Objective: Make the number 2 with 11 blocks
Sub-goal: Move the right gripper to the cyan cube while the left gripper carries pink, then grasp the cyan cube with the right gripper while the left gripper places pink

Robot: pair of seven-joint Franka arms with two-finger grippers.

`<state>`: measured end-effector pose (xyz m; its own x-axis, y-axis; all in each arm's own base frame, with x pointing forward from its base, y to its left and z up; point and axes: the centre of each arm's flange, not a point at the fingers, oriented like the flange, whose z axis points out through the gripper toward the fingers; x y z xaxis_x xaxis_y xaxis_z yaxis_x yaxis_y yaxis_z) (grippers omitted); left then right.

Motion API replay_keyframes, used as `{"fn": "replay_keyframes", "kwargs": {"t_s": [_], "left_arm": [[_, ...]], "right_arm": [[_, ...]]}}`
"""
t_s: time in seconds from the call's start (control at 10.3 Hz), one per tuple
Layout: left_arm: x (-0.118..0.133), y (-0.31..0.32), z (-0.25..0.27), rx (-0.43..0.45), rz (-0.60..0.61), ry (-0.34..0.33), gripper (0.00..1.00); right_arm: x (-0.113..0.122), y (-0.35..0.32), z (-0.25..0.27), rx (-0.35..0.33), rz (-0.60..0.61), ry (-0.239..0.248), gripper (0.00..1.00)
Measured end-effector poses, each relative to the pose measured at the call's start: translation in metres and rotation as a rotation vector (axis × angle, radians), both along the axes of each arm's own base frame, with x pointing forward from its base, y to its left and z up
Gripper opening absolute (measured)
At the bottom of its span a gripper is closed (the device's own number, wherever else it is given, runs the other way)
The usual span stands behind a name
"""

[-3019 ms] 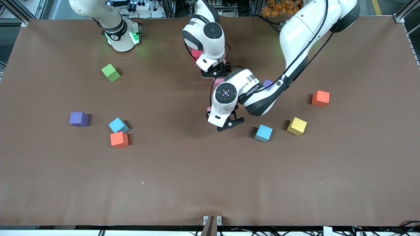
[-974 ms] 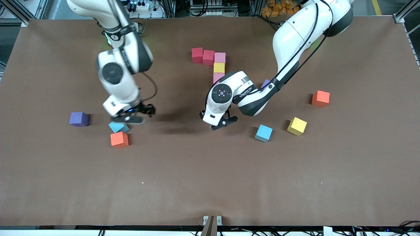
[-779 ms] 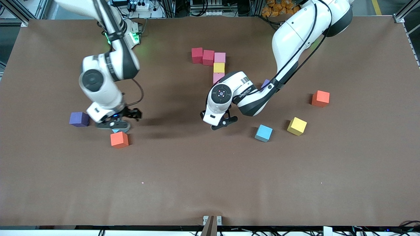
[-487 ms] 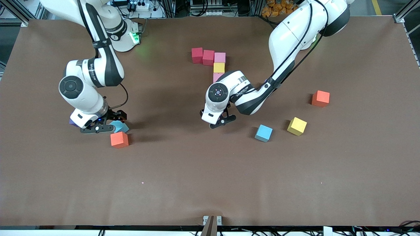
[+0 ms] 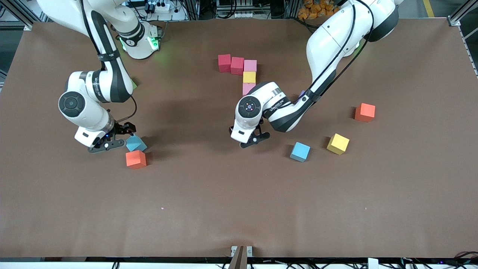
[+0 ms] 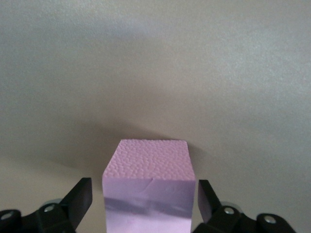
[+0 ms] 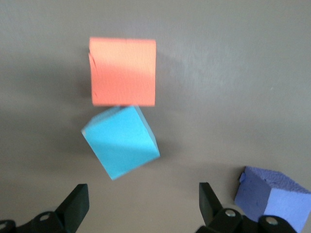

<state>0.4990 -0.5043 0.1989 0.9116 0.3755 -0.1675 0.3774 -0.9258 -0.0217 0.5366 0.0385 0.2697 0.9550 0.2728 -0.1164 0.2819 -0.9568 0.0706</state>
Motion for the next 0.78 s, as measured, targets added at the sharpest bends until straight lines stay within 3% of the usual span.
{"fn": "replay_keyframes", "kwargs": {"t_s": [0.29, 0.39, 0.49, 0.78], "left_arm": [[0.001, 0.0, 0.0, -0.001, 0.001, -0.002, 0.78], [0.001, 0.0, 0.001, -0.002, 0.002, -0.003, 0.64], [0.002, 0.0, 0.002, -0.003, 0.002, -0.005, 0.59], [0.005, -0.001, 0.009, 0.006, 0.109, -0.01, 0.55]], "right_arm": [[-0.042, -0.006, -0.012, 0.04, 0.008, 0.06, 1.0], [-0.054, -0.006, -0.015, 0.054, 0.01, 0.063, 1.0], [-0.06, -0.005, -0.014, 0.064, 0.015, 0.048, 1.0], [-0.048, 0.005, -0.007, 0.071, 0.096, -0.068, 1.0]]}}
